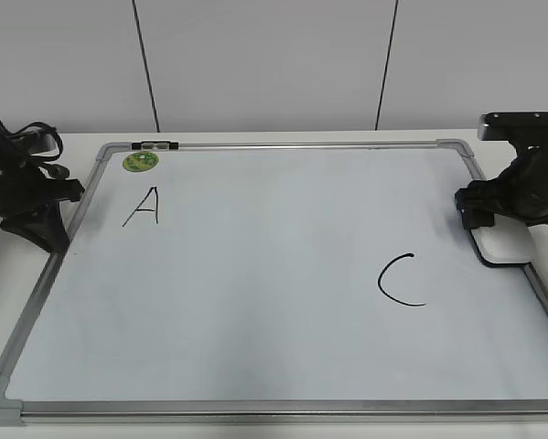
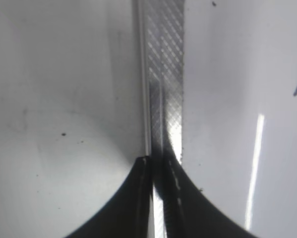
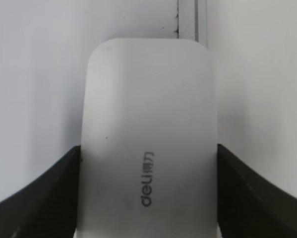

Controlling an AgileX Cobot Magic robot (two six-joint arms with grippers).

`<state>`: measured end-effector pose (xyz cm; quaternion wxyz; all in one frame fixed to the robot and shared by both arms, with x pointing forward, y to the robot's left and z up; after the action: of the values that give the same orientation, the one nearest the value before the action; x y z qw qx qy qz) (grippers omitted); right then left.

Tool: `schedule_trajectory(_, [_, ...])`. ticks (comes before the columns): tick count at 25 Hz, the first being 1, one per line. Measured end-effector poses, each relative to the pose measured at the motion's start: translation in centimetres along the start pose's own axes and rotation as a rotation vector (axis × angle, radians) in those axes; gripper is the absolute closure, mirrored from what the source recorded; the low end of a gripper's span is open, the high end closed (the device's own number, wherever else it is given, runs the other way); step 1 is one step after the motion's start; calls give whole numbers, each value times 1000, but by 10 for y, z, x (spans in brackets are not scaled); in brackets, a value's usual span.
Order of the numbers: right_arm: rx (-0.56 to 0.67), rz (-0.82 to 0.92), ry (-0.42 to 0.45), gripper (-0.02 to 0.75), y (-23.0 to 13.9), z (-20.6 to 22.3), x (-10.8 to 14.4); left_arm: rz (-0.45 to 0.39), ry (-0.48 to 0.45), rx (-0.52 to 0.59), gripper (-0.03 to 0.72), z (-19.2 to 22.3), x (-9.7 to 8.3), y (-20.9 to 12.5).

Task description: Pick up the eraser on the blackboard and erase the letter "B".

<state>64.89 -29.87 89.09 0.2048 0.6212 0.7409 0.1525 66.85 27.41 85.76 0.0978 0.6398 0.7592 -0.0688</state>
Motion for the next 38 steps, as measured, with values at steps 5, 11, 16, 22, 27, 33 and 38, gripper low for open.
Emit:
schedule_trajectory(5, [3,5,4,198,-1,4,1,0,0,0,645,0,0,0])
schedule_trajectory(11, [-17,8,3,148,1,5,1,0,0,0,645,0,0,0])
schedule_trajectory(16, [-19,8,4,141,1,5,1,2,3,0,645,0,0,0])
schedule_trajectory(22, [-39,5,-4,142,7,-11,-1,7,9,0,594,0,1,0])
schedule_trajectory(27, [-98,-12,-23,143,19,-37,-5,11,25,-14,349,-2,7,2])
schedule_trajectory(33, [-104,-16,-35,143,21,-66,-8,12,19,-63,230,-35,6,0])
schedule_trajectory(38, [-96,-8,-46,144,19,-109,-11,41,-1,-124,223,-93,-7,-12])
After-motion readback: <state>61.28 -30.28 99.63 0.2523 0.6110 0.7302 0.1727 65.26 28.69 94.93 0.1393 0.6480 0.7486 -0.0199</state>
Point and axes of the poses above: a point on each arm's last joint axis where the gripper is mounted, z pointing out along that axis toward the gripper, x along the wrist's bending axis when the last joint is at zero, y = z × x, the point moved 4 cm from there along z, pointing out along that axis toward the gripper, and after that the axes turned 10 degrees about -z, right-handed, at the moved point
